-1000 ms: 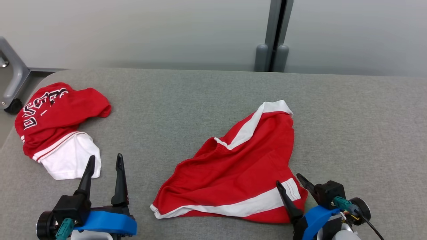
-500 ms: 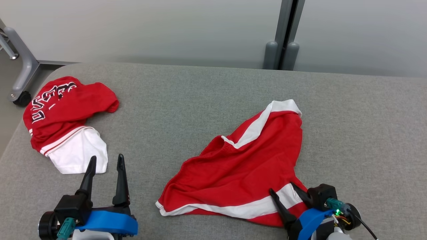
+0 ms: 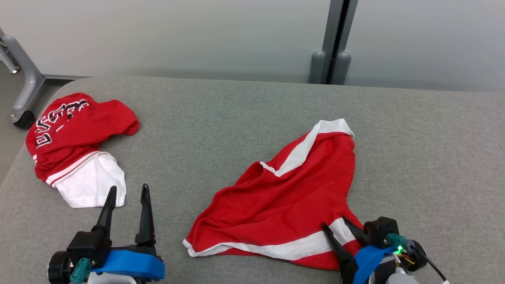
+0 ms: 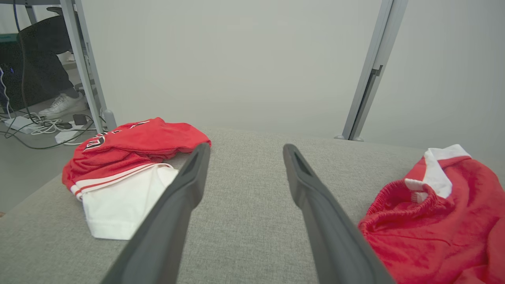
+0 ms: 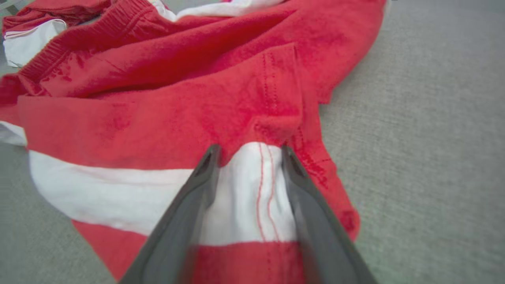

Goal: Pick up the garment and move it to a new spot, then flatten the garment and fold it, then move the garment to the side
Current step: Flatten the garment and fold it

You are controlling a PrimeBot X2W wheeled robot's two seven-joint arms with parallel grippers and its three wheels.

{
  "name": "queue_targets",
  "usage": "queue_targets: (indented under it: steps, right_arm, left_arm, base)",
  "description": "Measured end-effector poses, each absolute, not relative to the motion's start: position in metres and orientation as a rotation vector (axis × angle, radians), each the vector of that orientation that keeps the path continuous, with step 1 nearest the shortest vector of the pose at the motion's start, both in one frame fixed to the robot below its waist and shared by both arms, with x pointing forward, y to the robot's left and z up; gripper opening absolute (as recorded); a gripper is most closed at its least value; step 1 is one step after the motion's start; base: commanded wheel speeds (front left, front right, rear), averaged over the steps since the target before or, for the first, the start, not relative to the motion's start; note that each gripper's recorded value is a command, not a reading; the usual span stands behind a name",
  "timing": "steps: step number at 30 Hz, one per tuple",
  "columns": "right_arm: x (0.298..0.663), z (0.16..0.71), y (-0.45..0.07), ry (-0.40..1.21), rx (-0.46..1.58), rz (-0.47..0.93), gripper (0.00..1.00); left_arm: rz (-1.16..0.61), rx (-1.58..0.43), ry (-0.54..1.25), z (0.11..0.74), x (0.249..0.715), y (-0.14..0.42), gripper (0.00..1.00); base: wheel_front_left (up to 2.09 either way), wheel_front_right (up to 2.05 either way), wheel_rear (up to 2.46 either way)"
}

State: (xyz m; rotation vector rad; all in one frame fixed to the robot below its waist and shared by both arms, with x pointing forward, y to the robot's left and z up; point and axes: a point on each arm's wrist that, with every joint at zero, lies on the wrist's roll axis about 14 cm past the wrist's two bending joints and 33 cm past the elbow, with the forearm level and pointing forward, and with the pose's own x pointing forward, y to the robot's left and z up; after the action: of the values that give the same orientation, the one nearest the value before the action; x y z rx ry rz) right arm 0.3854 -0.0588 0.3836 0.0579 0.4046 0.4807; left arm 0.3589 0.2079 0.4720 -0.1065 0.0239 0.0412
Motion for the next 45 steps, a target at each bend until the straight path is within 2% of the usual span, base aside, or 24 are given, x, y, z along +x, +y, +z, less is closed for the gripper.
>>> queue_targets:
  steps: [1,2,7,15,20,37,38,39,40,45]
  right_arm:
    - [0.386,0.385,-0.057,0.397,0.059,0.484,0.10]
    - [0.388,0.388,-0.056,0.385,0.061,0.485,0.00]
    - [0.394,0.395,-0.061,0.350,0.062,0.470,0.00]
    - [0.437,0.452,-0.082,0.159,0.041,0.403,0.00]
    - [0.441,0.477,-0.082,0.077,0.012,0.413,0.00]
    - [0.337,0.420,-0.083,0.211,0.012,0.450,0.00]
    - [0.333,0.417,-0.083,0.220,0.014,0.450,0.07]
    - [0.330,0.416,-0.082,0.223,0.019,0.452,0.97]
    - [0.328,0.416,-0.081,0.224,0.026,0.449,1.00]
    - [0.334,0.431,-0.089,0.173,0.045,0.413,1.00]
  left_arm:
    - [0.040,-0.107,0.024,0.472,0.359,0.208,1.00]
    - [0.040,-0.107,0.024,0.472,0.359,0.208,1.00]
    - [0.037,-0.109,0.024,0.472,0.359,0.207,1.00]
    - [0.022,-0.113,0.019,0.473,0.362,0.202,1.00]
    - [0.010,-0.116,0.014,0.475,0.364,0.198,1.00]
    - [-0.058,-0.147,0.025,0.472,0.369,0.173,1.00]
    - [-0.060,-0.147,0.025,0.472,0.369,0.172,1.00]
    - [-0.063,-0.147,0.026,0.472,0.369,0.171,1.00]
    - [-0.065,-0.148,0.026,0.472,0.370,0.171,1.00]
    - [-0.072,-0.148,0.026,0.472,0.371,0.168,1.00]
  base:
    - [0.00,0.00,0.00]
    - [0.00,0.00,0.00]
    - [0.00,0.00,0.00]
    - [0.00,0.00,0.00]
    - [0.00,0.00,0.00]
    - [0.00,0.00,0.00]
    - [0.00,0.00,0.00]
    - [0.00,0.00,0.00]
    - [0.00,0.00,0.00]
    - [0.00,0.00,0.00]
